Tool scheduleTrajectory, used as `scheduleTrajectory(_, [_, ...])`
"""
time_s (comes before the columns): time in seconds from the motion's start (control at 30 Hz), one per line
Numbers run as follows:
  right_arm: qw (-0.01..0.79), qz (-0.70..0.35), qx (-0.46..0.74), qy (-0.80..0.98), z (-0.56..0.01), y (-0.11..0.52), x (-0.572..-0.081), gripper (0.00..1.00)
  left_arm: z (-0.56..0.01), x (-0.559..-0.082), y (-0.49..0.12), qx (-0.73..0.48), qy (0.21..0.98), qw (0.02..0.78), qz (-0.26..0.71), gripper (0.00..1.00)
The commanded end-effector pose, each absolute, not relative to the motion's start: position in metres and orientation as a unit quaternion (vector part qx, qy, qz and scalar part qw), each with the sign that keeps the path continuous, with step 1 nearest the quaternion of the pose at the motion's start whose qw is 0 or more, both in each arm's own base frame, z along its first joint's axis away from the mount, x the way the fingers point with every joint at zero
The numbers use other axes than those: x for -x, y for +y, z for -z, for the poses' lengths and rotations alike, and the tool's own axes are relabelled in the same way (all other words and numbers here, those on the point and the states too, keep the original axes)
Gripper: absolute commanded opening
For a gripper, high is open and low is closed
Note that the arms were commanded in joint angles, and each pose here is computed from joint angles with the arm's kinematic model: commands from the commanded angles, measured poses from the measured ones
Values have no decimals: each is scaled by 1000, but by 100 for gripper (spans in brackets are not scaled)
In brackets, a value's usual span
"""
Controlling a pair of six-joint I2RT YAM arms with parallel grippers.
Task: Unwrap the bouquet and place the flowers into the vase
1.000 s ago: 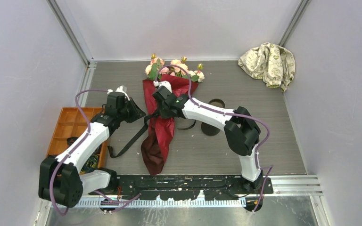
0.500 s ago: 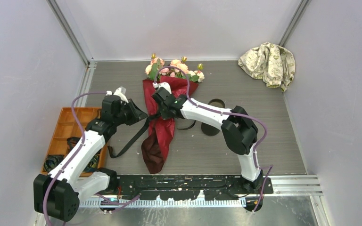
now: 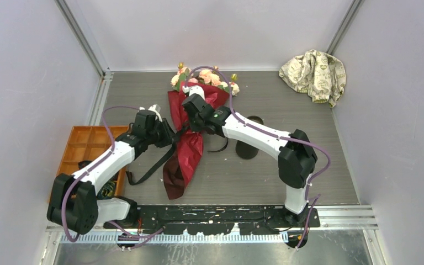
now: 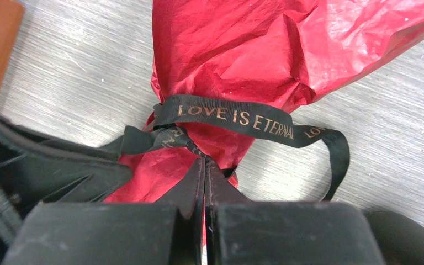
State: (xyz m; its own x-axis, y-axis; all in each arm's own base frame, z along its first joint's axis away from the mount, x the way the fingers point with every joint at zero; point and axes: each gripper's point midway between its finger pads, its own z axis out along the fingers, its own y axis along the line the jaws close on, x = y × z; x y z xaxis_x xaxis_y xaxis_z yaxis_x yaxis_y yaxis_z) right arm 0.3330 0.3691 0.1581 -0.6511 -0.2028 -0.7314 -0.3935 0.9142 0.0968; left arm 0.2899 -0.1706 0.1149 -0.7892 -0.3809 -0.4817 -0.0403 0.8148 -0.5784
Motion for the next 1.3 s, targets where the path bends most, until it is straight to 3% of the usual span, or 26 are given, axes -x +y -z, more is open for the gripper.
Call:
scheduleTrajectory(0.0, [417, -157, 153, 882, -199, 372, -332, 1, -145, -324, -182, 103, 881, 350, 301, 26])
scheduleTrajectory(0.5, [409, -178, 164, 880, -196, 375, -324, 1, -131, -366, -203, 113, 878, 341, 316, 30])
scheduleTrajectory(0.73, [413, -154, 163, 882, -189, 362, -323, 1, -172, -353, -184, 93, 870, 387, 290, 29])
scheduleTrajectory(0.9, [410, -152, 164, 884, -185, 359, -323, 1, -180, -345, -164, 90, 865, 423, 255, 41])
scheduleTrajectory(1.1, [409, -148, 164, 885, -182, 357, -322, 1, -140, -355, -178, 94, 886, 360, 277, 41])
scheduleTrajectory(1.27, [412, -148, 163, 884, -184, 355, -321, 1, -116, -365, -194, 86, 886, 335, 308, 33])
